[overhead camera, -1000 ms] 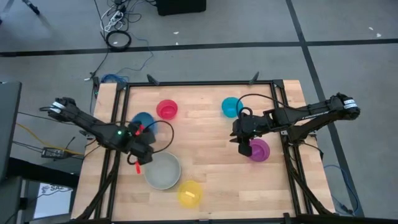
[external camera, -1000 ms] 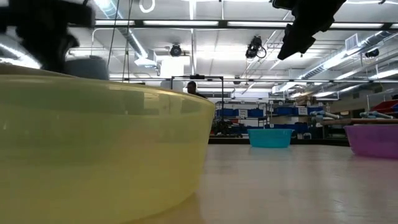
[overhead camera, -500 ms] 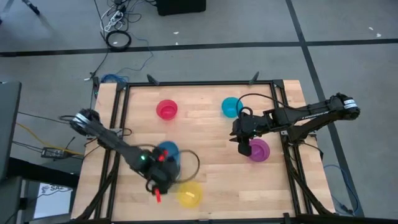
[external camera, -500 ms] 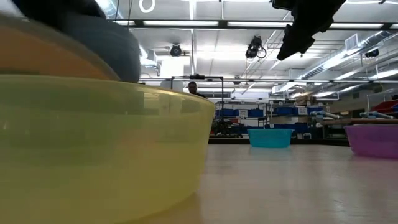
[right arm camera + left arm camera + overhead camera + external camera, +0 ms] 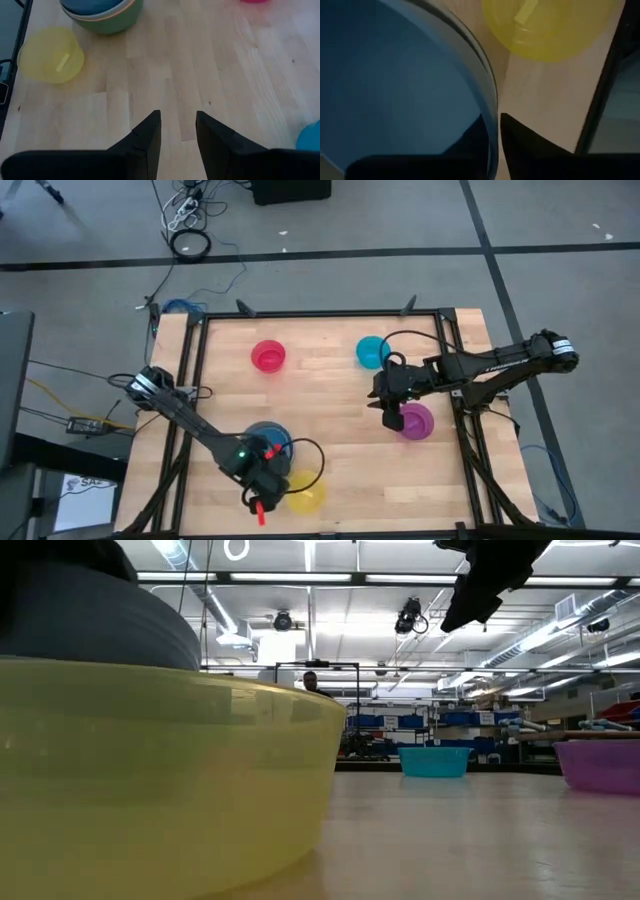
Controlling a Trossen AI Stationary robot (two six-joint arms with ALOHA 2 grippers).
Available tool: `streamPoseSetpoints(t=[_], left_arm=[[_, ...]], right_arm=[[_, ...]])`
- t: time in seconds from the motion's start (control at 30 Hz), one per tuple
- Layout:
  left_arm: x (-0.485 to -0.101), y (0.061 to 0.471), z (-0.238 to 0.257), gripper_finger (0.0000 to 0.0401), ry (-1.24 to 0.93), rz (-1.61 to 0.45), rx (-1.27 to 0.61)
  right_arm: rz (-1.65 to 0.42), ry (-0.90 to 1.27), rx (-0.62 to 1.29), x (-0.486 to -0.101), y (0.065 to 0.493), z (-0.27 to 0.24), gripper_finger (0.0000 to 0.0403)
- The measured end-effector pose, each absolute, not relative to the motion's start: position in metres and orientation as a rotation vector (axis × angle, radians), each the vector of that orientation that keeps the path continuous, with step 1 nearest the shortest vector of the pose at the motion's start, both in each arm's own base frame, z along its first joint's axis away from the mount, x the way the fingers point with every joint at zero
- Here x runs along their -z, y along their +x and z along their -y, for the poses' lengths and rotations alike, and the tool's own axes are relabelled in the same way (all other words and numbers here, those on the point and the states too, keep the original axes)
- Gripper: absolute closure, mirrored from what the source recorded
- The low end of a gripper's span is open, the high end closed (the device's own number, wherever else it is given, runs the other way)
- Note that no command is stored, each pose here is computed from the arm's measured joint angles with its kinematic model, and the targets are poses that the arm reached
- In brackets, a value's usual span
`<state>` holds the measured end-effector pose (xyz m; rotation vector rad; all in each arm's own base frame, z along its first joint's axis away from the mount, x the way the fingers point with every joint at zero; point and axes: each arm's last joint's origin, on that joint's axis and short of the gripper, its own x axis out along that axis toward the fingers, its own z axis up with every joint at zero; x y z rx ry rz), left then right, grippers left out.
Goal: Nest bowls inside each other
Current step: Stack the blue bowl on top of the grey bowl
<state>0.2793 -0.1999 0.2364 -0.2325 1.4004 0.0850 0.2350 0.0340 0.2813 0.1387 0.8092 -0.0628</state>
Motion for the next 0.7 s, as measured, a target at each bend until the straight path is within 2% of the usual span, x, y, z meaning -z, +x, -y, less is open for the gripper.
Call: streamPoseSetpoints(t=[0.23,0.33,0.5,0.7], left_arm=[[-0.239,0.274,0.207,0.0333,-0.346,-1.486,-0.039],[-0.249,0.273,0.213,0.0333,-0.331,-1.46,-0.025],[-0.269,0.274,0.21,0.0332,-0.261,-1.407,-0.104],[-0.292,0.271,0.219,0.0332,-0.319,-1.401,-0.064]], right_arm=[[-0.808,0.136,0.061,-0.281,0.235,-0.034,0.0291],[-0.808,0.134,0.06,-0.281,0.235,-0.034,0.0291],[-0.808,0.13,0.059,-0.281,0.235,-0.034,0.0292],[-0.81,0.134,0.061,-0.281,0.235,-0.034,0.0292]])
